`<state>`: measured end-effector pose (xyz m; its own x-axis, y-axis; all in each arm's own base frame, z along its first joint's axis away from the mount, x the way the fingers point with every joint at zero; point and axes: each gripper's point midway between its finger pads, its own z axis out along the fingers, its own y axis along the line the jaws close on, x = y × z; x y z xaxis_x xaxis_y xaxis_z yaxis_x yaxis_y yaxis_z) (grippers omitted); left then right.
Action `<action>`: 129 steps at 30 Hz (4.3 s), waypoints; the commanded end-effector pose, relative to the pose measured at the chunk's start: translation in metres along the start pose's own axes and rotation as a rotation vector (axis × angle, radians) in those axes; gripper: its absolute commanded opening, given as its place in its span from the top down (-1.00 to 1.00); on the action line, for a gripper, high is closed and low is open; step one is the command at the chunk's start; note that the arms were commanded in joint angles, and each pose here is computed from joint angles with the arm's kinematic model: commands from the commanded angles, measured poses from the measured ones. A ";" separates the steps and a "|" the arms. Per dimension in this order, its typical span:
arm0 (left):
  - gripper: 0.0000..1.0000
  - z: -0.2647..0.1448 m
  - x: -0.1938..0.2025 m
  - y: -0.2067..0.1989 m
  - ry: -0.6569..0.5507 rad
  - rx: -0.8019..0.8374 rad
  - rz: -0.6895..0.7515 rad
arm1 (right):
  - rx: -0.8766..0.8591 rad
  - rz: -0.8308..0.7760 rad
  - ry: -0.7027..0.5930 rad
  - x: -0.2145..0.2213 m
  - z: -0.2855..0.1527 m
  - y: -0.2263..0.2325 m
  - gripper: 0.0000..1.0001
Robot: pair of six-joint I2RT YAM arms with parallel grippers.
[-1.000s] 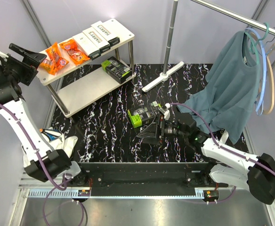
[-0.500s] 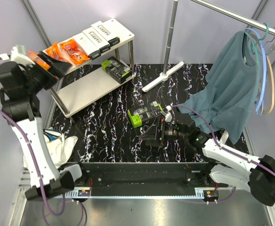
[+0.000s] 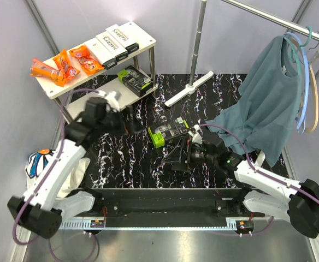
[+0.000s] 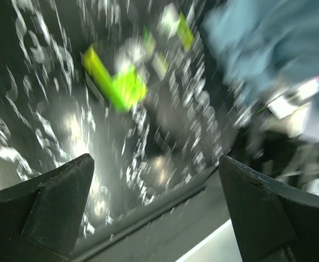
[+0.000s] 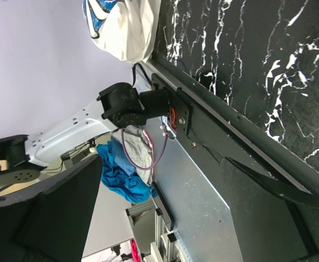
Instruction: Place and organize the shaving razors onto the shelf
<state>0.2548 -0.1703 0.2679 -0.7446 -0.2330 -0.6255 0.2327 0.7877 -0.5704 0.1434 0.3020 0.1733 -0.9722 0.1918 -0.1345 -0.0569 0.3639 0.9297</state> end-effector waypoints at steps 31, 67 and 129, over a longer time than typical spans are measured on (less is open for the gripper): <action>-0.98 0.213 -0.005 0.035 0.168 -0.229 0.281 | 0.385 0.215 -0.522 -0.166 -0.001 -0.106 -0.99; -0.98 0.181 0.140 0.026 0.446 -0.037 0.044 | 0.289 0.252 -0.399 -0.149 0.037 -0.144 -0.96; -0.75 0.042 0.285 0.007 0.624 0.099 -0.325 | 0.419 0.236 -0.016 0.046 0.000 -0.117 -0.49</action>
<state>0.0723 -0.2533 0.0620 -0.9990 -0.0348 -0.0278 -0.0031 0.6765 -0.7364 0.1106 0.2659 0.0597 -0.9386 0.3426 0.0393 0.2635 0.6390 0.7227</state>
